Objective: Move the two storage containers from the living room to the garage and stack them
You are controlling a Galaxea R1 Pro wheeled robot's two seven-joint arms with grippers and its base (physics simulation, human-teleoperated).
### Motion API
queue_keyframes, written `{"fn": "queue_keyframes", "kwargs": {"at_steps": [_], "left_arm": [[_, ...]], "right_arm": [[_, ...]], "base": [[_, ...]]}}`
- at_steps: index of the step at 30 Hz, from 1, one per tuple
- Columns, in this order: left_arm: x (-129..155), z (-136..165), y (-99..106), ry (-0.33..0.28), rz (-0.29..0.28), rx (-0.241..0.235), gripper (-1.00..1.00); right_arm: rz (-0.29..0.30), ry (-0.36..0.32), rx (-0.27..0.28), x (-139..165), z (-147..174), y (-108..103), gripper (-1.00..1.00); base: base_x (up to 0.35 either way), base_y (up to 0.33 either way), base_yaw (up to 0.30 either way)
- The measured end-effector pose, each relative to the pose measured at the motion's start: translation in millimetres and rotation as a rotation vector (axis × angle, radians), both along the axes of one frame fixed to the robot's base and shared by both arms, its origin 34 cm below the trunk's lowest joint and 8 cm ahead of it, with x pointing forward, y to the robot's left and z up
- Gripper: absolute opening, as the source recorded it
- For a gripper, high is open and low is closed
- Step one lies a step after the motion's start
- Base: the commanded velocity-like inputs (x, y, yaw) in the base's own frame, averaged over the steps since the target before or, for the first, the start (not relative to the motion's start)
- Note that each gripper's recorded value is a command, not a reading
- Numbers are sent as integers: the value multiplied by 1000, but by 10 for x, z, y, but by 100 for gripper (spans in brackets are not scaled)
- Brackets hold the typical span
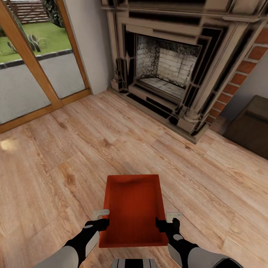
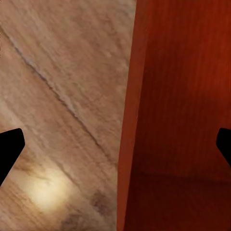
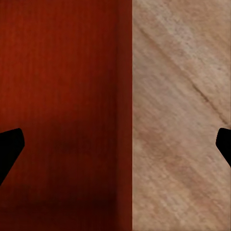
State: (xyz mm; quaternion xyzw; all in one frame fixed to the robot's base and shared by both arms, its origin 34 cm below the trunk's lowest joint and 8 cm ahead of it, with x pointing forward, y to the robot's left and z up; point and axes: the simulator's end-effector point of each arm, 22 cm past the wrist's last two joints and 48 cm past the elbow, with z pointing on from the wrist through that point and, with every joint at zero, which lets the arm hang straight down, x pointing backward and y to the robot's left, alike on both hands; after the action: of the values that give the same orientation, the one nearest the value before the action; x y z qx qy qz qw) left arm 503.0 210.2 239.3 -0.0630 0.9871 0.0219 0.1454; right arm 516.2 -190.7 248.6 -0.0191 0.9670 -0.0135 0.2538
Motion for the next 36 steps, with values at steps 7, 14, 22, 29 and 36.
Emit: {"fn": "queue_keyframes", "kwargs": {"at_steps": [7,14,22,29,36], "left_arm": [[2,0,2,0,0,0,100],[2,0,6,0,0,1,100],[-10,-63,12,0,0,2,100],[-40,-213,13,0,0,1,100],[-39,-213,11,-1,0,1,100]], "right_arm": [[0,0,0,1,0,1,100],[0,0,0,1,0,0,100],[0,0,0,-11,-63,0,100],[0,0,0,-42,-212,0,100],[0,-1,0,-41,-212,0,100]], "base": [[0,0,0],[0,0,0],[0,0,0],[0,0,0],[0,0,0]]}}
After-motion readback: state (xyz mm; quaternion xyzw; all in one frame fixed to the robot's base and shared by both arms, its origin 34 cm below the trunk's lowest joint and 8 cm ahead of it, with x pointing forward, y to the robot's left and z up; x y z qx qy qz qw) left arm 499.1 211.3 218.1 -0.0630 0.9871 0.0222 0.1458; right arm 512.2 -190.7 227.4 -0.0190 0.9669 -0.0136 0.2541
